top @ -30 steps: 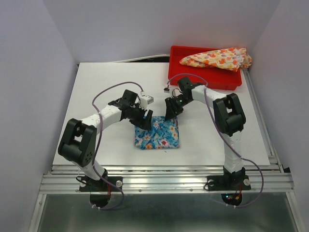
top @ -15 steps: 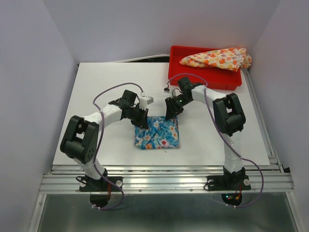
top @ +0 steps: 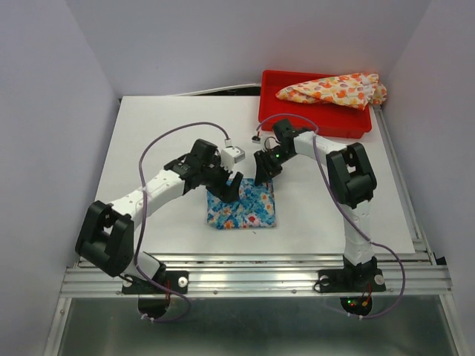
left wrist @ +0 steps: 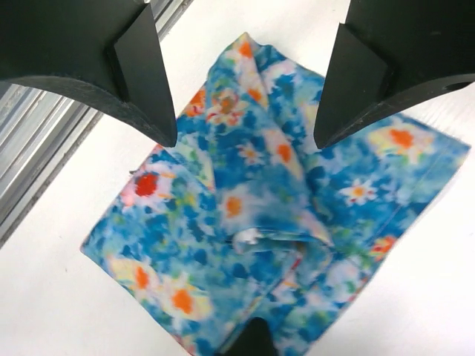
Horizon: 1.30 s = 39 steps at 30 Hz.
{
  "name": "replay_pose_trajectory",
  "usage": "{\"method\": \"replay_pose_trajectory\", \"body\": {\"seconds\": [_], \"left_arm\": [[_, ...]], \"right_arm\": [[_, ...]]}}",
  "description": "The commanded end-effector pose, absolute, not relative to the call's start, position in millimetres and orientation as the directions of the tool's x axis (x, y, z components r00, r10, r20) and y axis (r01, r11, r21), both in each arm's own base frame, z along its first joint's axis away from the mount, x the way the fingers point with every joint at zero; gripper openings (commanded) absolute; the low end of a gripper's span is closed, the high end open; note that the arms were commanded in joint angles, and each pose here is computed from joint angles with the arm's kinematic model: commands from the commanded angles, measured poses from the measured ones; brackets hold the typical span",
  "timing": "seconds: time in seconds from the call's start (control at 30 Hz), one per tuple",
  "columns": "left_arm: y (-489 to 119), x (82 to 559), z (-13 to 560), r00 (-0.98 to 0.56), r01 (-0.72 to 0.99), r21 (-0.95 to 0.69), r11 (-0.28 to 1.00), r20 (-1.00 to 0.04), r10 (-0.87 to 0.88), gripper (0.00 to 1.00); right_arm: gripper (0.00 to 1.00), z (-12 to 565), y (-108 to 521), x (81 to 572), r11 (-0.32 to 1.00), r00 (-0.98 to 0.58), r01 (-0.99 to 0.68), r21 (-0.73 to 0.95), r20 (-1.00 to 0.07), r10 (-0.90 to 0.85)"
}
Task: Fold and stack the skirts
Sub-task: Fold the skirt
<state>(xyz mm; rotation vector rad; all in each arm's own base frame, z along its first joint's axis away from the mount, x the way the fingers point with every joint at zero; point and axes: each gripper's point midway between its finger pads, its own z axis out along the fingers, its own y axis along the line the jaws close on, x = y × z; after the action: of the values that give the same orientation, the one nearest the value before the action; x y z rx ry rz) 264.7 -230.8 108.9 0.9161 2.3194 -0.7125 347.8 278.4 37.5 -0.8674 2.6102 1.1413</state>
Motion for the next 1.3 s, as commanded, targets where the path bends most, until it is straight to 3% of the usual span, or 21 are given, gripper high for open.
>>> {"method": "replay_pose_trajectory", "body": {"seconds": [0.0, 0.17, 0.4, 0.53, 0.57, 0.67, 0.87, 0.93, 1.13, 1.27], "left_arm": [[-225, 251, 87, -0.621, 0.734, -0.202, 0.648, -0.586, 0.521, 0.87], [-231, 257, 80, -0.61, 0.731, -0.137, 0.668, -0.571, 0.55, 0.86], [-232, 274, 71, -0.624, 0.705, -0.093, 0.703, -0.551, 0.554, 0.69], [-231, 279, 71, -0.636, 0.692, -0.101, 0.715, -0.554, 0.537, 0.5], [-229, 281, 74, -0.638, 0.686, -0.107, 0.719, -0.562, 0.526, 0.37], [-219, 296, 89, -0.648, 0.661, -0.126, 0.74, -0.593, 0.477, 0.21], [-217, 310, 109, -0.618, 0.683, -0.155, 0.714, -0.643, 0.452, 0.1], [-219, 314, 107, -0.618, 0.687, -0.162, 0.709, -0.645, 0.451, 0.0], [-219, 320, 87, -0.658, 0.675, -0.229, 0.702, -0.617, 0.431, 0.0], [-218, 320, 78, -0.659, 0.683, -0.233, 0.692, -0.604, 0.448, 0.0]], "right_arm": [[0.42, 28, 276, 357, 0.555, -0.798, -0.601, 0.575, -0.389, -0.461], [0.42, 26, 276, 359, 0.557, -0.795, -0.605, 0.569, -0.389, -0.465], [0.42, 24, 275, 358, 0.556, -0.793, -0.607, 0.568, -0.384, -0.473], [0.41, 22, 273, 358, 0.556, -0.787, -0.614, 0.56, -0.384, -0.483], [0.41, 21, 272, 358, 0.556, -0.784, -0.618, 0.556, -0.385, -0.487], [0.4, 20, 271, 358, 0.556, -0.777, -0.627, 0.545, -0.388, -0.496], [0.36, 14, 268, 356, 0.548, -0.765, -0.64, 0.538, -0.389, -0.512], [0.34, 13, 268, 355, 0.548, -0.766, -0.64, 0.538, -0.387, -0.514], [0.36, 18, 271, 354, 0.531, -0.762, -0.643, 0.552, -0.394, -0.514], [0.42, 51, 282, 364, 0.524, -0.774, -0.632, 0.571, -0.431, -0.464]]}}
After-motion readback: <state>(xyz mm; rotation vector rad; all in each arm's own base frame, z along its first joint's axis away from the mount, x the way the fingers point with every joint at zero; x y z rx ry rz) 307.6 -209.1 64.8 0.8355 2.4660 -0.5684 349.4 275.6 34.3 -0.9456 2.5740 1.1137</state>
